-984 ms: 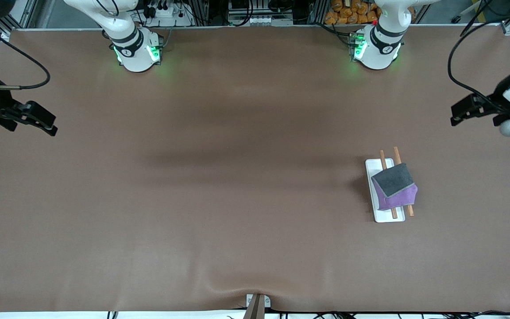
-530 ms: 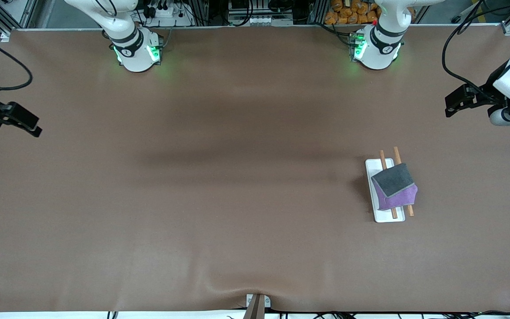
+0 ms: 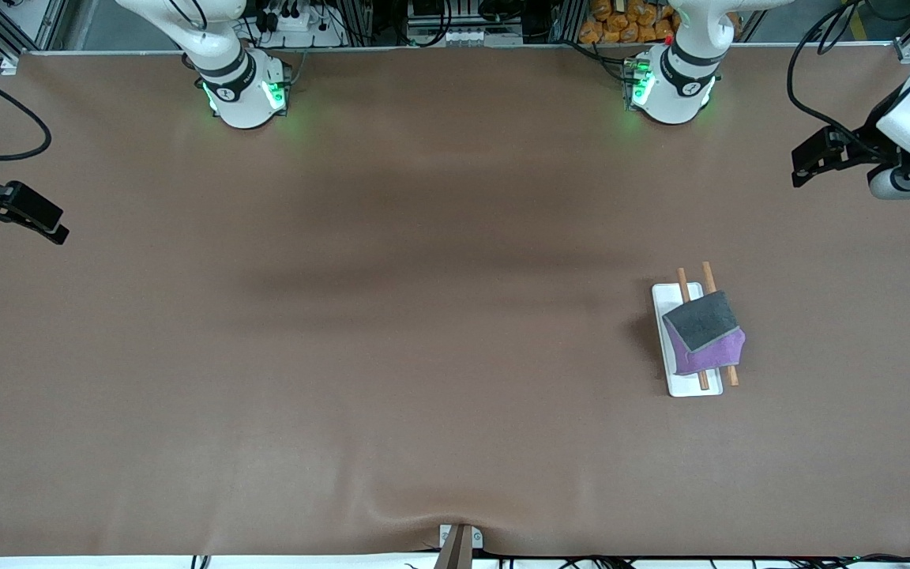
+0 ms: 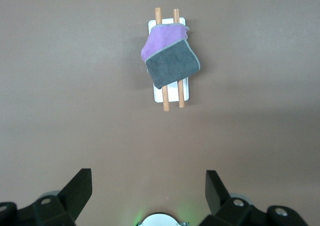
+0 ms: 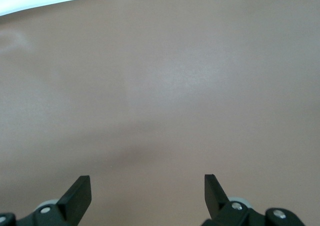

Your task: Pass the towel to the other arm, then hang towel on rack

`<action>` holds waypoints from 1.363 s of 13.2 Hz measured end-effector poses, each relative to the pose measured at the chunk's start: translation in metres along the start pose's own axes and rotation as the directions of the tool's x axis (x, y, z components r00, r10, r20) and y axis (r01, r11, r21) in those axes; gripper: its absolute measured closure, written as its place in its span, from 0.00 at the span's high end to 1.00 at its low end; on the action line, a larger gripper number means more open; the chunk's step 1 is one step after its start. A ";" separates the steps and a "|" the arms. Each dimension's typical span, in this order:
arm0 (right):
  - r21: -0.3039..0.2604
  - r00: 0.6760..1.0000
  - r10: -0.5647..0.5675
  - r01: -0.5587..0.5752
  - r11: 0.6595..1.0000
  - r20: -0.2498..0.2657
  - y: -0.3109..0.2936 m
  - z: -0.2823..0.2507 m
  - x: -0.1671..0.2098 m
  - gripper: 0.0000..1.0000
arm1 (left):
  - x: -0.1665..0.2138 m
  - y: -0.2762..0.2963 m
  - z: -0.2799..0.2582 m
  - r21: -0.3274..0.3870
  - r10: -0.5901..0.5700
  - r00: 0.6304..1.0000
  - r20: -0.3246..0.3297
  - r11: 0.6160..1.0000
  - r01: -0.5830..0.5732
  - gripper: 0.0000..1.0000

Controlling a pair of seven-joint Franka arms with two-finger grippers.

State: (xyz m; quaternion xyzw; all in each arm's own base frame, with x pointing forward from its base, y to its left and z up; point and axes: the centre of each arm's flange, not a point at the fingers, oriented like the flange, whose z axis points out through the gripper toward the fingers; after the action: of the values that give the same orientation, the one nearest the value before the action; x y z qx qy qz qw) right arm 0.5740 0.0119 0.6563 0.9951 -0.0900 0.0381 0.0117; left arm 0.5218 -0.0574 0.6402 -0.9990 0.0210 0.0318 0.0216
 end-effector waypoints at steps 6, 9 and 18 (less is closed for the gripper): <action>-0.002 0.984 -0.181 0.181 0.984 -0.001 0.012 0.000 0.003 1.00 | -0.004 -0.023 0.001 -0.048 -0.045 0.999 0.030 0.998 0.046 1.00; -0.003 0.980 -0.201 0.201 0.980 -0.001 0.016 0.000 0.003 1.00 | -0.004 -0.013 0.001 -0.047 -0.027 0.999 0.029 0.999 0.028 1.00; -0.003 0.980 -0.200 0.200 0.980 0.002 0.018 0.000 0.003 1.00 | -0.005 -0.001 0.000 -0.044 -0.007 1.000 0.027 0.999 0.008 1.00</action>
State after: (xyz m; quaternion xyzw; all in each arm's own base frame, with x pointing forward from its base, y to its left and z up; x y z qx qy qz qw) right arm 0.5740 -0.0060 0.6565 0.9992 0.0102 0.0358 0.0168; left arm 0.5174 -0.0563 0.6406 -0.9988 0.0163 0.0456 0.0001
